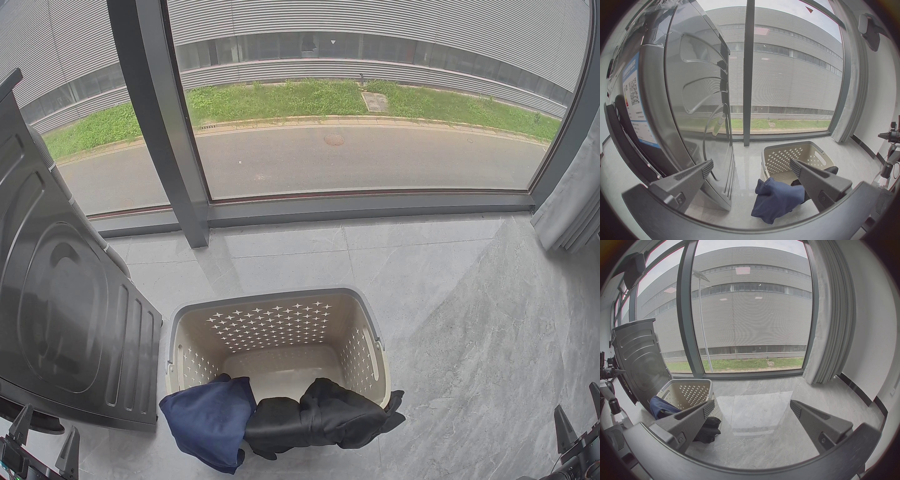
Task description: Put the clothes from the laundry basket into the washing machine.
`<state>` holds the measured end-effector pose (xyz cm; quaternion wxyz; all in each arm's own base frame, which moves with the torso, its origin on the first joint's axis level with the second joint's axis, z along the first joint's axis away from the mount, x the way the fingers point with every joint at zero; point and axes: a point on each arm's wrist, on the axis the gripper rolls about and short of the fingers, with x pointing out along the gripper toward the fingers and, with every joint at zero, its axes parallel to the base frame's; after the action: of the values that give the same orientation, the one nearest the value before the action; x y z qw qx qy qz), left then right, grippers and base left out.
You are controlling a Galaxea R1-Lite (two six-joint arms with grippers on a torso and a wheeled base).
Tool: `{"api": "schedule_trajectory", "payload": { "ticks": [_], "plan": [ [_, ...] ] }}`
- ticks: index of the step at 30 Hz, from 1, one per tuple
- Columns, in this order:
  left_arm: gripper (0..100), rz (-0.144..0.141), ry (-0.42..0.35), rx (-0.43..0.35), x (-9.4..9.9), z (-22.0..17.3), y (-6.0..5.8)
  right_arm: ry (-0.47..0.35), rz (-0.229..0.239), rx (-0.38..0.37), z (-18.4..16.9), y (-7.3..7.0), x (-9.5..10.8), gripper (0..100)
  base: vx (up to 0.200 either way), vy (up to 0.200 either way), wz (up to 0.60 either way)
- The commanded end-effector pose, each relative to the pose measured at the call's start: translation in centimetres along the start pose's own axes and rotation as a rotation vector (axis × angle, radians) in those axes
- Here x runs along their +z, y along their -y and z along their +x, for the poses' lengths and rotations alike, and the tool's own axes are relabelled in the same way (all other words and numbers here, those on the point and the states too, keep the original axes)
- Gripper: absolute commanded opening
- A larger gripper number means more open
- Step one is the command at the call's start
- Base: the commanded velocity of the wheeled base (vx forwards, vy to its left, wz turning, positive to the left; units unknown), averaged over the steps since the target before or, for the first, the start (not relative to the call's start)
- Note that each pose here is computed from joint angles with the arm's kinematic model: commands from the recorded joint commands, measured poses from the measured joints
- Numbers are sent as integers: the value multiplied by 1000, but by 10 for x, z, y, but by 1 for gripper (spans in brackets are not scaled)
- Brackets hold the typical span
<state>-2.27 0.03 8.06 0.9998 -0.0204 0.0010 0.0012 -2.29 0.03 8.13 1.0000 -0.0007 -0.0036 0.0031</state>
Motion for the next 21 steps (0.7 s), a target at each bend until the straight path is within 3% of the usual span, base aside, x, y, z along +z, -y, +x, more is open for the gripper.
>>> {"api": "schedule_trajectory", "payload": {
  "ticks": [1, 11, 17, 21],
  "plan": [
    [100, -1, -2, 1, -4, 0, 0, -1, 0, 0, 0, 0, -5, 100, 200, 0, 0],
    [100, -1, -2, 1, -4, 0, 0, -1, 0, 0, 0, 0, -5, 100, 20, 0, 0],
    [100, -1, -2, 1, -4, 0, 0, -1, 0, 0, 0, 0, -5, 100, 200, 0, 0],
    [100, -1, -4, 1, -4, 0, 0, -1, 0, 0, 0, 0, -5, 100, 0, 0, 0]
  ]
}}
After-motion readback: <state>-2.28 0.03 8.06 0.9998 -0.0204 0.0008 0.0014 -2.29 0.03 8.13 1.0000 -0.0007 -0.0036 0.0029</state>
